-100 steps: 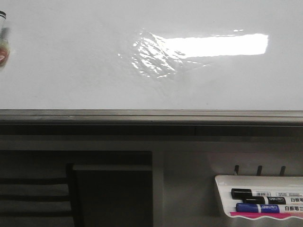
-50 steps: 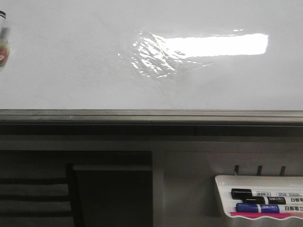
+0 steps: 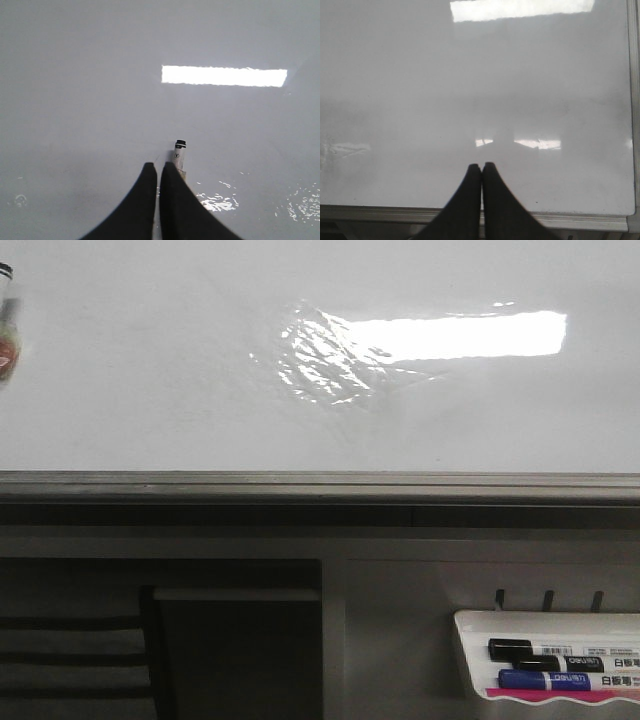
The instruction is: Write number 7 on whiteboard
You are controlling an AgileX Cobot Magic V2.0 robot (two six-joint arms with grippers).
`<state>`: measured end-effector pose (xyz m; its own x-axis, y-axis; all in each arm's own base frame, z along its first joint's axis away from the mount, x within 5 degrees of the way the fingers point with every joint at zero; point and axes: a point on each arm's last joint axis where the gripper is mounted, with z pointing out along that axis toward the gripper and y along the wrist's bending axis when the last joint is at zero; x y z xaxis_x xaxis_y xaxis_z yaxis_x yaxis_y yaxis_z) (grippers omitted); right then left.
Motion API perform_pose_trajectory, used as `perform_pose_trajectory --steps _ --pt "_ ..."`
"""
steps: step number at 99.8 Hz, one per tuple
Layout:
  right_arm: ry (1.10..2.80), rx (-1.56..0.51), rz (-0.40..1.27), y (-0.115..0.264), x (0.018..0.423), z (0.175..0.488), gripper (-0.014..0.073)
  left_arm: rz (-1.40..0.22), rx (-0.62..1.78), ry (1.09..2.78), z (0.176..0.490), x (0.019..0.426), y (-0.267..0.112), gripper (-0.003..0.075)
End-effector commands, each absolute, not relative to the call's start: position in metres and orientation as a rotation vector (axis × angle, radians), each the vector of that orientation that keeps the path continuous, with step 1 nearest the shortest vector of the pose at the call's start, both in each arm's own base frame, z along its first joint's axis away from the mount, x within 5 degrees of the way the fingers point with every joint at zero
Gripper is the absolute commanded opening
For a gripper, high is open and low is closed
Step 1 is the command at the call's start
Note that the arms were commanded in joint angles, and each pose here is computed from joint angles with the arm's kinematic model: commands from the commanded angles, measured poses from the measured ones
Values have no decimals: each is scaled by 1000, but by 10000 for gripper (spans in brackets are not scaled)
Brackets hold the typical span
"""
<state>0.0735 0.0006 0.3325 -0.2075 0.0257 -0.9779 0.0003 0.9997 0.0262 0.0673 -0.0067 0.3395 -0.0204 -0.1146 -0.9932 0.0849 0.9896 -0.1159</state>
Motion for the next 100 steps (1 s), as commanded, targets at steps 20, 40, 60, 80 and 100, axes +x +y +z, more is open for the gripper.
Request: perform_pose_trajectory --steps 20,40,60,80,100 --pt "1681 7 8 0 75 351 -71 -170 -40 1495 356 67 -6 -20" --pt "1679 7 8 0 75 351 -71 -170 -40 1495 356 67 -6 -20" --pt "1677 11 11 0 75 351 -38 -164 -38 1486 357 68 -6 -16" --pt "1643 13 12 0 75 354 320 -78 11 1486 357 68 -4 311" --pt "1622 14 12 0 75 356 562 -77 12 1486 357 68 -4 534"
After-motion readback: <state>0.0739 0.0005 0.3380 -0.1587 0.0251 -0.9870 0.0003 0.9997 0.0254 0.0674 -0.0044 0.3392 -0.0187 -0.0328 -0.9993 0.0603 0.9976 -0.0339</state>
